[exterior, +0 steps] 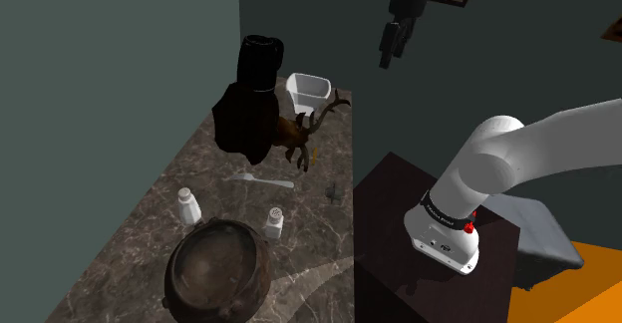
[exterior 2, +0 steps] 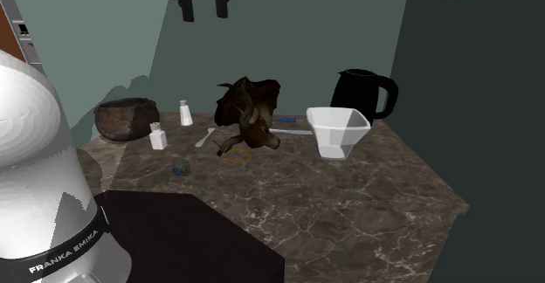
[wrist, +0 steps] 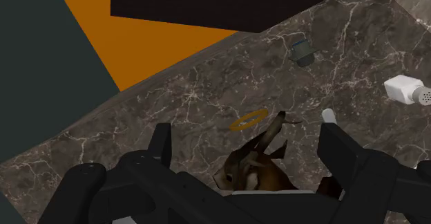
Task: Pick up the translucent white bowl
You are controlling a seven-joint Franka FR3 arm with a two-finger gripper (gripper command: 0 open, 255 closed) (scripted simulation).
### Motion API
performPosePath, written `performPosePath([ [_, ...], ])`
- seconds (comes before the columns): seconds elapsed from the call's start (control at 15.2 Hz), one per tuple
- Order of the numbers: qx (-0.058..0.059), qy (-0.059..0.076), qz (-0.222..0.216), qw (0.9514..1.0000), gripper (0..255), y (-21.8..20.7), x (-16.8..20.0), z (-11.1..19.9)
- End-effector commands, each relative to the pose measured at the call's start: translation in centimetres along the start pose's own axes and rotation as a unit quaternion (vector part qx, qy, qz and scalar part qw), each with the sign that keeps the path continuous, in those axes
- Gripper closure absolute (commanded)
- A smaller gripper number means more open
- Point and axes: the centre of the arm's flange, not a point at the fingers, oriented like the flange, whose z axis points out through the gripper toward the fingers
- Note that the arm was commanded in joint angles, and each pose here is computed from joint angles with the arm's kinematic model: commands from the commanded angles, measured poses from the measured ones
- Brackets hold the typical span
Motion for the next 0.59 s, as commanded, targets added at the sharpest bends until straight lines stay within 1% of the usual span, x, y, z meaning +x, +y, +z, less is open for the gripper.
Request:
performPosePath([
  [0.0, 0.000, 0.000, 0.000, 1.0000, 0, 0.0, 0.0, 0.0],
  [0.26, -0.017, 0.008, -0.027, 0.9994, 0, 1.0, 3.5, 3.4],
  [0.53, -0.035, 0.015, -0.055, 0.9978, 0, 2.0, 7.1, 6.7],
])
